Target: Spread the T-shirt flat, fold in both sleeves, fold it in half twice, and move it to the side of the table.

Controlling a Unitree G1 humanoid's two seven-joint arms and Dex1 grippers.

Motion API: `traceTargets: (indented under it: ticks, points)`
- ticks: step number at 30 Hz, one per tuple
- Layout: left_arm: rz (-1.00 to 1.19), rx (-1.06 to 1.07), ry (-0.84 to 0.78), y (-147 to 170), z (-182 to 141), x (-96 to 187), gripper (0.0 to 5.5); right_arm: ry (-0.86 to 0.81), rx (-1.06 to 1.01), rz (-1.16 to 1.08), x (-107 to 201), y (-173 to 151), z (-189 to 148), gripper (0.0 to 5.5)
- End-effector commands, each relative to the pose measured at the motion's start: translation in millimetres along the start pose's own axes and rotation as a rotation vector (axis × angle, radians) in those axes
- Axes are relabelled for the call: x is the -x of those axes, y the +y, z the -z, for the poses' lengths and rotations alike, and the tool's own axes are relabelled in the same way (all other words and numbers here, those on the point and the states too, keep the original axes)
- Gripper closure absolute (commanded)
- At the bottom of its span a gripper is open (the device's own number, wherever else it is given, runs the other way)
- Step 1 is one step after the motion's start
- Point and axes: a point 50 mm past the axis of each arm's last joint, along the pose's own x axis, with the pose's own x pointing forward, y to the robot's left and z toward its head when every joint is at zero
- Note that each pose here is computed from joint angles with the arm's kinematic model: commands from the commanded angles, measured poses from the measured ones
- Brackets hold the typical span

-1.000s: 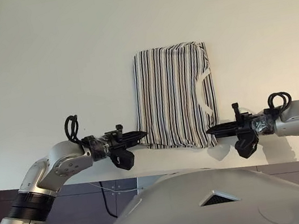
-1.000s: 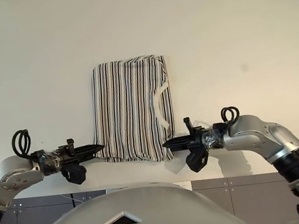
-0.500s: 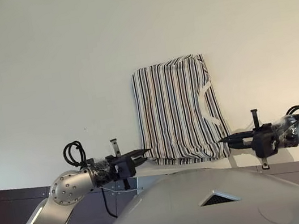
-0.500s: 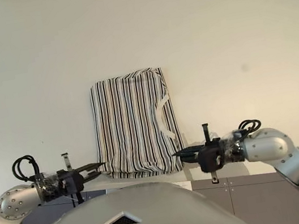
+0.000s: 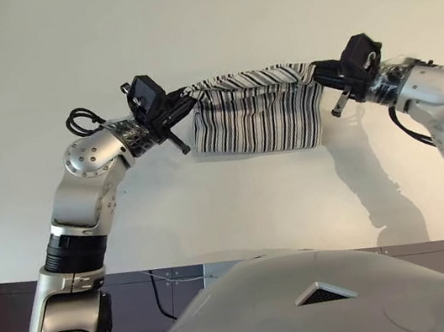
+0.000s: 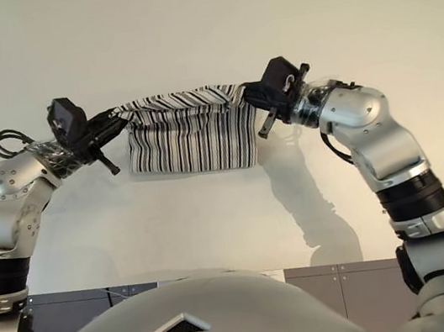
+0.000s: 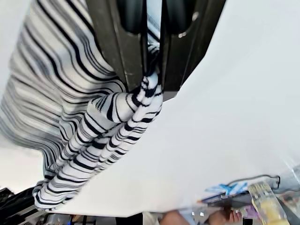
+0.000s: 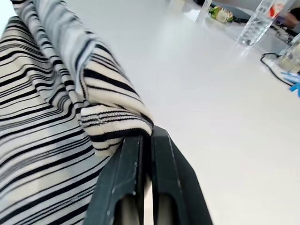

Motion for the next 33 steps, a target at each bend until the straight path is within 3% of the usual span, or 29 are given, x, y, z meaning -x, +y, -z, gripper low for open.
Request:
traceTargets:
  ticks: [1,7,10,14,18,22,25,29,33]
  points:
    - [-0.053,-0.052,0.047,6,15,-7,5.02,0.03,0.083,0.008,-9,3,4,5.14]
    - [-0.231,-0.071,-0.043,36,3,-31,4.16,-0.033,0.084,0.227,-29,-22,-14,4.15]
    - [-0.27,-0.032,-0.052,49,-1,-43,4.16,-0.05,0.044,0.293,-44,-35,-24,3.94]
    - [-0.406,-0.002,0.048,58,22,-36,4.16,-0.166,-0.027,0.079,-63,1,-47,3.94]
    - [-0.721,0.198,-0.04,56,34,-17,4.16,-0.023,-0.088,-0.121,-77,57,-12,3.94]
    - [-1.025,0.4,-0.216,56,13,-14,4.16,0.236,-0.156,-0.047,-95,70,26,3.94]
    - [-1.099,0.447,-0.332,58,-16,-20,4.16,0.317,-0.19,0.094,-98,46,33,3.94]
    - [-1.329,0.542,-0.418,61,-22,12,4.16,0.344,-0.332,0.499,-101,-22,31,3.94]
    - [-1.39,0.568,-0.509,73,-44,23,4.16,0.405,-0.536,0.949,-60,-85,54,3.94]
